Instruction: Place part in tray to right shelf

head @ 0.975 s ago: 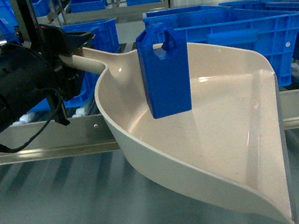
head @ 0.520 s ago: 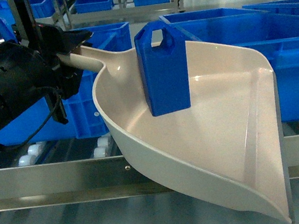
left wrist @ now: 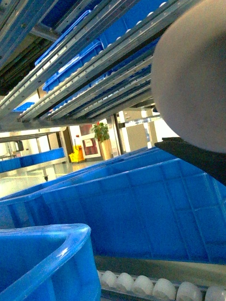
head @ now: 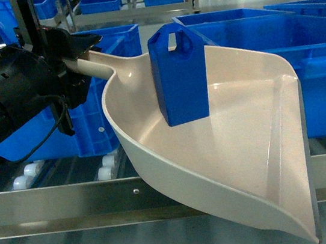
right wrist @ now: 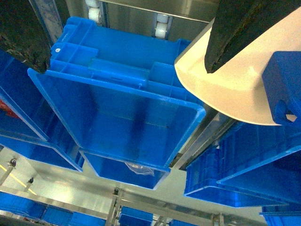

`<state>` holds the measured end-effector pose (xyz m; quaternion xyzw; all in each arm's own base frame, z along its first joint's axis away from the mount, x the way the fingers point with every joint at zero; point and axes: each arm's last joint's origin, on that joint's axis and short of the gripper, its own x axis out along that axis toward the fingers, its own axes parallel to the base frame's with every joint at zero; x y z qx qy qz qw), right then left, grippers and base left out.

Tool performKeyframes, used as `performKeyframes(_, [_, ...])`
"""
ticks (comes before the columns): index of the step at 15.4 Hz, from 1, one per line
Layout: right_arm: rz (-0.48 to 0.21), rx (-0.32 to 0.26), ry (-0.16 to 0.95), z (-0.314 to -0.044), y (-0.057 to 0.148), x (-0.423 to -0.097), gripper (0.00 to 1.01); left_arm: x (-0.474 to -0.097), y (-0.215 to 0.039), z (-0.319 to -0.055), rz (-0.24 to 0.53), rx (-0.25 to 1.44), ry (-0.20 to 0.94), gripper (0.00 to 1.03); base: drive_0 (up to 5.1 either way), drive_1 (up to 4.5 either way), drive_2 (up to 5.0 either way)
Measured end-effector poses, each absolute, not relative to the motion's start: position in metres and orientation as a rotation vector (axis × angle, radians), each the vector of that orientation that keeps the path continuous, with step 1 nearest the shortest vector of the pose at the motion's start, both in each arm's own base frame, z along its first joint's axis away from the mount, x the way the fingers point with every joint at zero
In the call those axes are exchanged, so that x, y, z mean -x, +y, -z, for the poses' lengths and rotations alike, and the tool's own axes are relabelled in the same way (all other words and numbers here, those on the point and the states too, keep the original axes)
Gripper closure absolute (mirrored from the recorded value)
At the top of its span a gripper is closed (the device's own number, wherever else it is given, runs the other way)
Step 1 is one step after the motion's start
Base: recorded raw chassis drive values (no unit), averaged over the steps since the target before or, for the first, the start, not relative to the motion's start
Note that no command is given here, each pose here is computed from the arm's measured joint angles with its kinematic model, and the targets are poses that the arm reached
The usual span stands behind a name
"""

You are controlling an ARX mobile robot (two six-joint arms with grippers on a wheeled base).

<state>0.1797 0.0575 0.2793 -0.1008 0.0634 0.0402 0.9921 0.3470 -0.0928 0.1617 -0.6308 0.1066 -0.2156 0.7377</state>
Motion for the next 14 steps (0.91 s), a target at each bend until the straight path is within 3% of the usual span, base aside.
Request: performKeyframes(14, [-0.081,0.202,0.127,-0.2793,0.0575,-0.1797,0.03,-0.3469,-0.0928,-0.1618,0.474,1.385,0.233,0.91,-2.8,5.2,-1.6])
